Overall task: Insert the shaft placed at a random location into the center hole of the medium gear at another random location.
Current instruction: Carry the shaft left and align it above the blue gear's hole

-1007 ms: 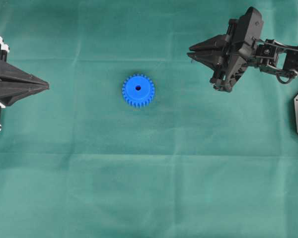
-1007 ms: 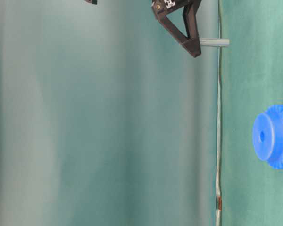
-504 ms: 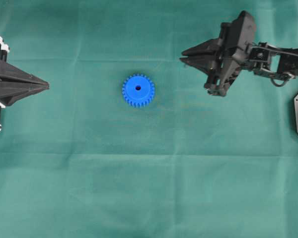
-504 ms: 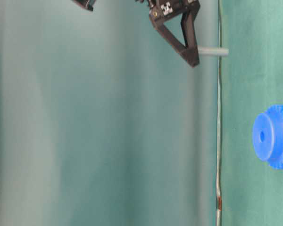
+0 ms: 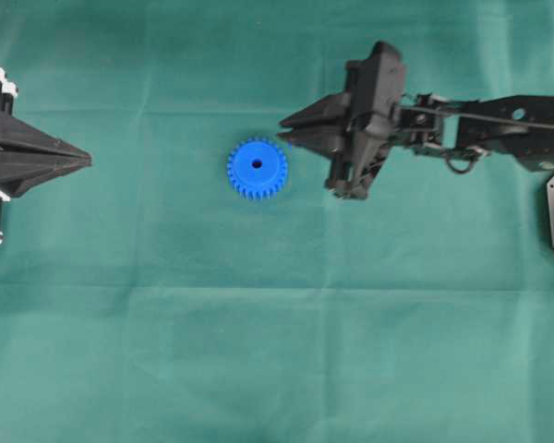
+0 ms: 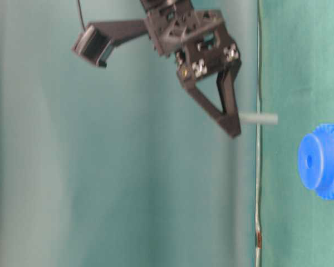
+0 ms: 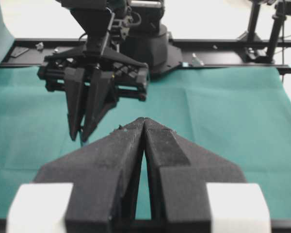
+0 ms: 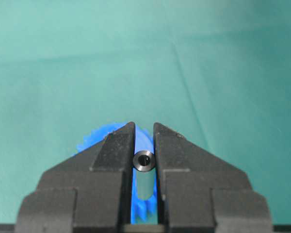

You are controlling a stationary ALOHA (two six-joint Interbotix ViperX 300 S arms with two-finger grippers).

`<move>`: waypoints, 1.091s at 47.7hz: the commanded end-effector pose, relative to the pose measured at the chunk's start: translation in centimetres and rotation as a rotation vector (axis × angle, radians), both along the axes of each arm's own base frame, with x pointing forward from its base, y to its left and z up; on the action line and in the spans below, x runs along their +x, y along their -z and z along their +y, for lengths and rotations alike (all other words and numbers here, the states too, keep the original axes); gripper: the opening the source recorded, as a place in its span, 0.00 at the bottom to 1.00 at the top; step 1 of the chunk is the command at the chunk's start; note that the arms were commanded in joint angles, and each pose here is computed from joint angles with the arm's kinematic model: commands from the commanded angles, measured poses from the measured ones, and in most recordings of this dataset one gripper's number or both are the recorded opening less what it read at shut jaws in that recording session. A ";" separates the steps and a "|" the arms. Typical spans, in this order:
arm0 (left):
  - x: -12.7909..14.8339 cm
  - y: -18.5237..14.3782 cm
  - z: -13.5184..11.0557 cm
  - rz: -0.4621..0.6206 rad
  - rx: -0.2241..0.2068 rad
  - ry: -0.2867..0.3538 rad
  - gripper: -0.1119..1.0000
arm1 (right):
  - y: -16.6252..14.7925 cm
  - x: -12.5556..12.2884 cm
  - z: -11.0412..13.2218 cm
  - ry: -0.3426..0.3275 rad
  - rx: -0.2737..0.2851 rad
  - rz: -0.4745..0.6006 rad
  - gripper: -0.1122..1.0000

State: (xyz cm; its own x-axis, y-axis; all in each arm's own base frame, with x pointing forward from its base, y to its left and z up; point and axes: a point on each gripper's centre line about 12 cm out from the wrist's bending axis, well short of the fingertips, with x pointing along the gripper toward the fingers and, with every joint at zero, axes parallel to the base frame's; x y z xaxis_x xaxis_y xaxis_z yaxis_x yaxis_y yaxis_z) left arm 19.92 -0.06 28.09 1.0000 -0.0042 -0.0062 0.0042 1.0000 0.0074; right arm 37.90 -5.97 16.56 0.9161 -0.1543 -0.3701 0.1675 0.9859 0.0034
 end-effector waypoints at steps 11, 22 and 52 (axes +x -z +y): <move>0.2 -0.8 0.1 -0.021 0.000 -0.003 0.10 | -1.5 3.3 0.6 -0.025 -0.006 -0.057 0.20; 0.2 -0.9 0.1 -0.023 0.000 -0.003 0.10 | -1.1 4.5 1.0 -0.037 -0.003 -0.051 0.20; 0.2 -0.8 0.1 -0.021 0.001 -0.002 0.10 | -0.5 4.6 1.1 -0.038 -0.001 -0.037 0.20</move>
